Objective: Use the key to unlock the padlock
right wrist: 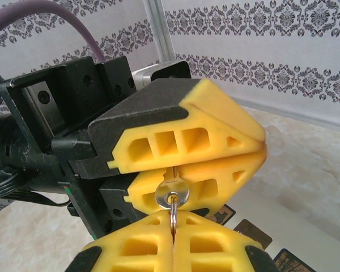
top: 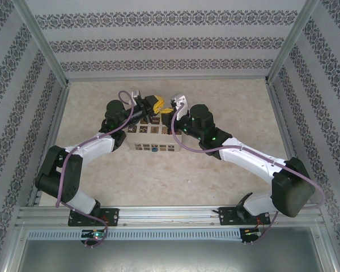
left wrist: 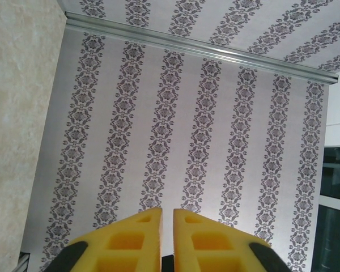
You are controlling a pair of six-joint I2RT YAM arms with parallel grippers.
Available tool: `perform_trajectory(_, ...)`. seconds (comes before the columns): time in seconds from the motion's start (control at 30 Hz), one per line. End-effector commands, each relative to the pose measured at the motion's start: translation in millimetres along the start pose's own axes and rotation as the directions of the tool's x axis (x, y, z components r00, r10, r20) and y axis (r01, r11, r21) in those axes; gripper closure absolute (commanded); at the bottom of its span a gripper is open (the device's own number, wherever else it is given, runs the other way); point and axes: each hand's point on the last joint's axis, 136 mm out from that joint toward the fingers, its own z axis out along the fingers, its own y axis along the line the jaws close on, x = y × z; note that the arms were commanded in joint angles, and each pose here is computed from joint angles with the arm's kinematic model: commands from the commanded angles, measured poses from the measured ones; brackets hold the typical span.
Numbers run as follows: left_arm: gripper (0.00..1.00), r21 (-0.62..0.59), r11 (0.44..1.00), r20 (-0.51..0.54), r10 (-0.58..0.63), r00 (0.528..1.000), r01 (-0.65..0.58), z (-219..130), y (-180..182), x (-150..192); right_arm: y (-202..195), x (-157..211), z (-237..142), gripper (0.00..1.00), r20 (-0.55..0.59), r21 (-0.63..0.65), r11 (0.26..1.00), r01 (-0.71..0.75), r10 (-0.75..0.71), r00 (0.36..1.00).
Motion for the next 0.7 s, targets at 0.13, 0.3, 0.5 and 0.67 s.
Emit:
perform_trajectory(0.13, 0.94, -0.014, 0.999, -0.001, 0.052, 0.999, -0.052, -1, 2, 4, 1, -16, -8, 1.00, 0.058, 0.007, 1.000, -0.003, 0.003, 0.998)
perform_trajectory(0.3, 1.00, -0.051, 0.990, -0.004, 0.128, 0.992, -0.128, -1, 4, 4, 0, -19, -12, 0.95, 0.066, 0.011, 1.000, -0.010, 0.009, 0.998)
perform_trajectory(0.5, 1.00, -0.116, 0.914, -0.024, 0.389, 0.921, -0.389, -7, -8, 7, 0, -24, -33, 0.67, 0.081, -0.013, 0.997, -0.077, 0.078, 0.994)
perform_trajectory(0.67, 1.00, -0.097, 0.777, -0.047, 0.620, 0.783, -0.622, -17, -33, 16, -5, -31, -57, 0.52, 0.111, -0.054, 0.977, -0.205, 0.210, 0.971)
